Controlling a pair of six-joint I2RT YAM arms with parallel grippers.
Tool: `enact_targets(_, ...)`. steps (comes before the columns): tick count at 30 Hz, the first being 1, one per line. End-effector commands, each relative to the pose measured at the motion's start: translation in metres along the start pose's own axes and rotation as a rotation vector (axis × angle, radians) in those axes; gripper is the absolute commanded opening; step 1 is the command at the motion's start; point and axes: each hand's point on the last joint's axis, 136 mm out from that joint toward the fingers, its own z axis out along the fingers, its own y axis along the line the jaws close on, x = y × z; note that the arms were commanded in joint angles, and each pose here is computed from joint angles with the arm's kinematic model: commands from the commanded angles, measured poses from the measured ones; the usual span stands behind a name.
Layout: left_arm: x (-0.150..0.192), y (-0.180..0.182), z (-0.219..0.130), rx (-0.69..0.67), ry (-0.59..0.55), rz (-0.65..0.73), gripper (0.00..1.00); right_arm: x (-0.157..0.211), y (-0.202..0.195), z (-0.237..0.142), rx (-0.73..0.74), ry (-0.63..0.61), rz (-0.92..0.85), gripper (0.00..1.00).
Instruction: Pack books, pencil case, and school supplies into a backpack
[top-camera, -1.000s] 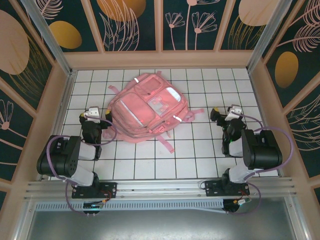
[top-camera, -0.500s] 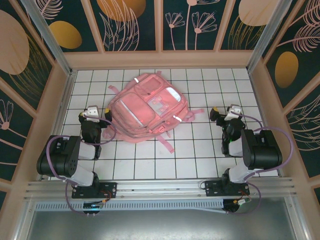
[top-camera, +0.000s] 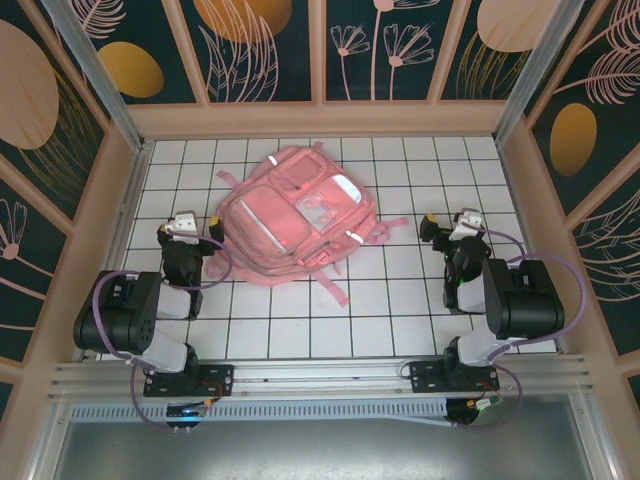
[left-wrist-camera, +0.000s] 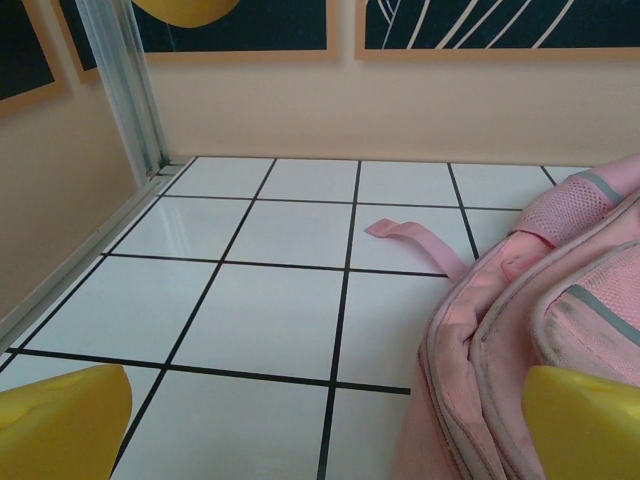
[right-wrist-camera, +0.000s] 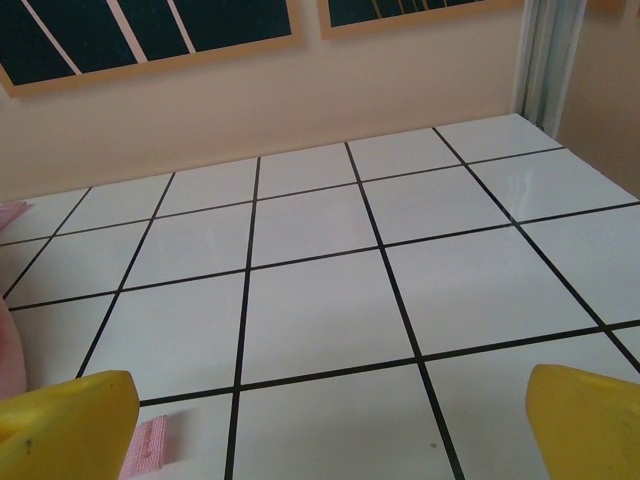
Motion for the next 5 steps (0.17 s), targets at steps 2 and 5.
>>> enact_targets(2,-0.0185,0.0013,0.0021,-0.002,-0.063,-0.029,0.99,-0.0123,0.0013,0.0035,-0.008,-0.040,-0.009,0.99)
enact_targets(5,-0.0178,0.0011,0.0022,0.000,-0.061,-0.027,0.99,-0.0123,0.0022,0.0024,-0.006,-0.044,-0.016,0.99)
